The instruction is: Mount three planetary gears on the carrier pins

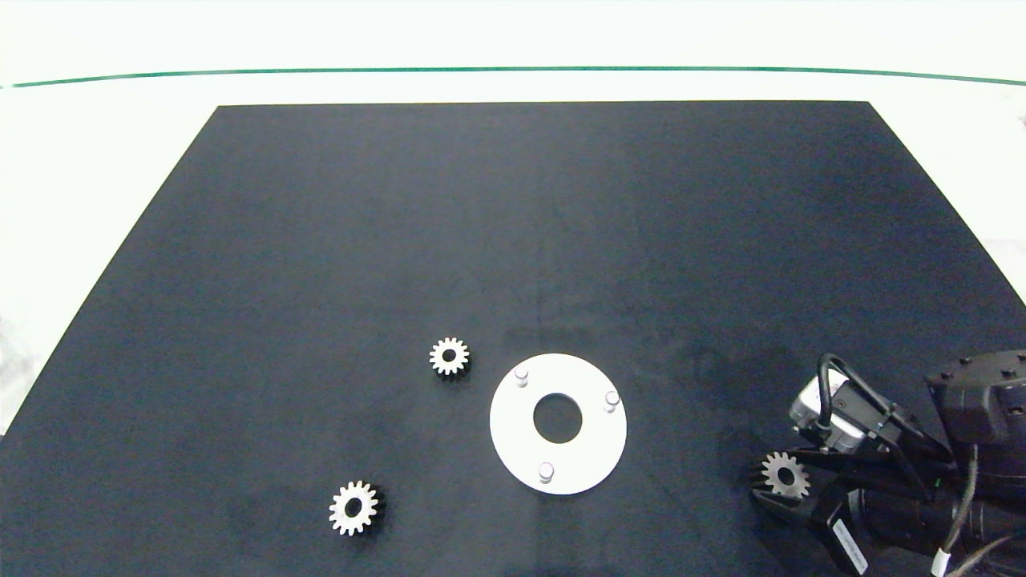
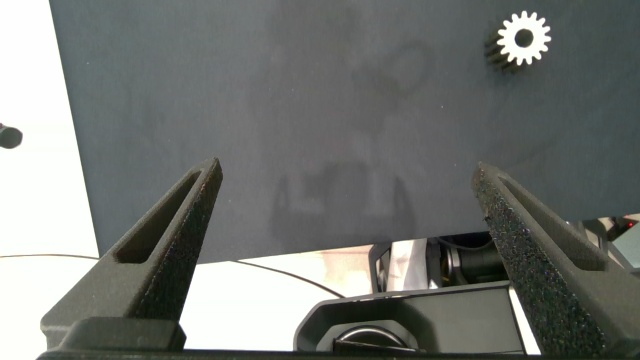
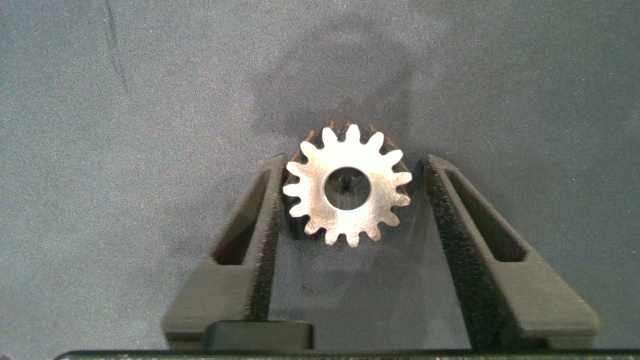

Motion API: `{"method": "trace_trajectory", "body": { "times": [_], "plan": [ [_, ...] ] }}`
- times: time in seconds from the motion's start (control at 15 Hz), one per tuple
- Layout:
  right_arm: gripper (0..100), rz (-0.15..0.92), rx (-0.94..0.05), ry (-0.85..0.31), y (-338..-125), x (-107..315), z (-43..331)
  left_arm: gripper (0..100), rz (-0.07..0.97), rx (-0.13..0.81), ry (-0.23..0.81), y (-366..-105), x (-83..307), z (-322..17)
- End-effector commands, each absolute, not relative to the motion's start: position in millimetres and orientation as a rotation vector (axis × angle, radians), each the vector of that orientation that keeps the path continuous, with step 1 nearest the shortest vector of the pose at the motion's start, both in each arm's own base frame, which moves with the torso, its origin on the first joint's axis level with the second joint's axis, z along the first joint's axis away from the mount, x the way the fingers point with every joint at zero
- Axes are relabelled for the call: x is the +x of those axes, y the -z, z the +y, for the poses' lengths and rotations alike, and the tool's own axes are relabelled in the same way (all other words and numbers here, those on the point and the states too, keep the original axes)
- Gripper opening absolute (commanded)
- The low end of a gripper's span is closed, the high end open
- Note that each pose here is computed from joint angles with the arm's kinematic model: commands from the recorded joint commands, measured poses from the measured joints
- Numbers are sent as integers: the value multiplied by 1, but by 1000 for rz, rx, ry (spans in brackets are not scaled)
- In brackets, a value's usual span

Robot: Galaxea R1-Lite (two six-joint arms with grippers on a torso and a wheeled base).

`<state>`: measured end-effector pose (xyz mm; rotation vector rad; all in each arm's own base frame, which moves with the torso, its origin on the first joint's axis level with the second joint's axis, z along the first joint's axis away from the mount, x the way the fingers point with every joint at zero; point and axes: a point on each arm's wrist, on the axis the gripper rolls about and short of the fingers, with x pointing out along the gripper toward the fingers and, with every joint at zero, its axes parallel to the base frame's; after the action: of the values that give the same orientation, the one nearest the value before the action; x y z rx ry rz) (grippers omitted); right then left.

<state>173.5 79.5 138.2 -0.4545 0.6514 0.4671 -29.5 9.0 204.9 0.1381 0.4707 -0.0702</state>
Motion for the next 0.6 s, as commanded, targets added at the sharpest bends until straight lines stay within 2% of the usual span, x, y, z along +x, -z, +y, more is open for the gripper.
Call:
{"method": "trace_trajectory", "body": {
  "times": [0.07,0.6],
  "plan": [
    [49,653,-457,-469,-137,174,80,100,476,140,70,-202,-30,9],
    [33,650,-456,-470,-138,174,80,100,476,140,71,-201,-31,9]
  ]
}}
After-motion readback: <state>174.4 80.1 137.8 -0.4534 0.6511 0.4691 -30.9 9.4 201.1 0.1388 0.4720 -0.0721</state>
